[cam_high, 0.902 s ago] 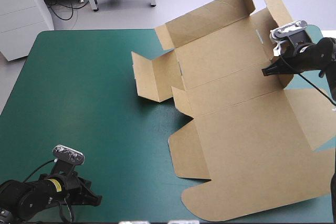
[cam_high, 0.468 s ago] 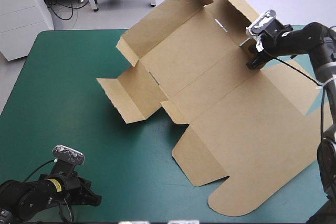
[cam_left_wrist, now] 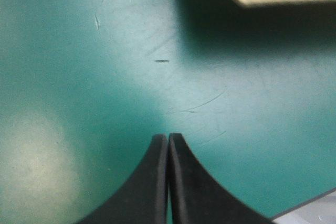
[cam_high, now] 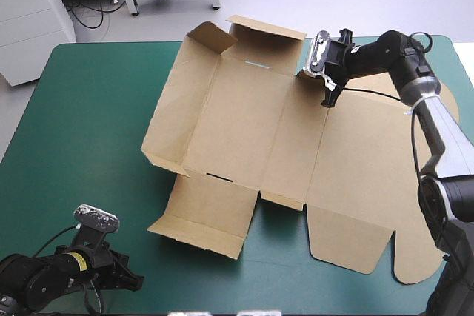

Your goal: Fold the box

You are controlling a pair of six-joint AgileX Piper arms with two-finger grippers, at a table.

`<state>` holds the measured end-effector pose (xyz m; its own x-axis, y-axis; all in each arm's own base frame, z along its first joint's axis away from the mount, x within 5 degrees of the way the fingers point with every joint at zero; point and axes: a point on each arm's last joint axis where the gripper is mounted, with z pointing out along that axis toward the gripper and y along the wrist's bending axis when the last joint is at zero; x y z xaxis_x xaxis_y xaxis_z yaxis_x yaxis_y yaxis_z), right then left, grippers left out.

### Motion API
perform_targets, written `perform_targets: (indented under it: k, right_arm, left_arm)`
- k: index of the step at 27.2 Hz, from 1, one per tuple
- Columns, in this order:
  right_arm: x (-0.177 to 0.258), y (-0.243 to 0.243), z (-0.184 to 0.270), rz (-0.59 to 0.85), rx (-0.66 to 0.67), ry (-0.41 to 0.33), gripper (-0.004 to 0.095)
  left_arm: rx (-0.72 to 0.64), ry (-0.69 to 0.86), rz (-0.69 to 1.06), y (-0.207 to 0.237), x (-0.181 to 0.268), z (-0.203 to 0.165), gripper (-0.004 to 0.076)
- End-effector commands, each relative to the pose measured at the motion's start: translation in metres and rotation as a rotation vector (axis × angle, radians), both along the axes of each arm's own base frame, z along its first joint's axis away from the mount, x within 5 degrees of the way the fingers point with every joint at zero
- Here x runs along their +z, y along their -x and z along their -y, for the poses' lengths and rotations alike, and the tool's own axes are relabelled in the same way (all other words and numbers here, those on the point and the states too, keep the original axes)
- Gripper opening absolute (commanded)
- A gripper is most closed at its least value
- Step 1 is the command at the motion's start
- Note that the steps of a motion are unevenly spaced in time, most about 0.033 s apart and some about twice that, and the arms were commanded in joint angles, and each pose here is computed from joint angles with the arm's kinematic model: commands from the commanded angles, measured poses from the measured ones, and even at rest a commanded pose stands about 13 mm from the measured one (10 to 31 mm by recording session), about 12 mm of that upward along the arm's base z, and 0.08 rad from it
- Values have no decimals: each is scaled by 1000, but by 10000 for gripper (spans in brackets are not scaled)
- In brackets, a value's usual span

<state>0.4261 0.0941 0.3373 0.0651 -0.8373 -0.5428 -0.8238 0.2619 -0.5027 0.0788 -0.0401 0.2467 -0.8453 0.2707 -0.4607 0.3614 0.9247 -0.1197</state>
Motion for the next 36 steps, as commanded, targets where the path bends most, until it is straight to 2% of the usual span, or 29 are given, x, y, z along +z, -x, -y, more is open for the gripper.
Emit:
perform_targets:
  k: [1,5,16,27,29,30,31,32,33,34,36]
  right_arm:
    - [36,8,-14,155,48,-67,-24]
    - [31,9,-32,172,129,-55,-24]
    - [5,6,-59,185,306,39,-24]
    - [-14,4,-63,89,350,23,-20]
    - [-15,6,-64,78,360,25,5]
    - [-15,6,-64,73,358,22,41]
    - [-15,6,-64,72,356,21,150]
    - [-15,5,-64,80,348,17,333]
    - [-14,4,-64,85,343,7,415]
    - [-11,2,-65,97,308,-26,611]
    - [-9,0,-65,107,272,-49,755]
  left_arm:
    - [9,38,53,-5,11,3,-32]
    - [9,38,53,-5,11,3,-32]
    - [8,35,51,-5,11,3,-32]
    - [8,33,51,-5,11,3,-32]
    - [8,33,51,-5,11,3,-32]
    - [8,33,51,-5,11,3,-32]
    - [8,33,51,-5,11,3,-32]
    - [8,33,51,-5,11,3,-32]
    - [8,33,51,-5,11,3,-32]
    - [8,33,51,-5,11,3,-32]
    - [8,33,51,-5,11,3,-32]
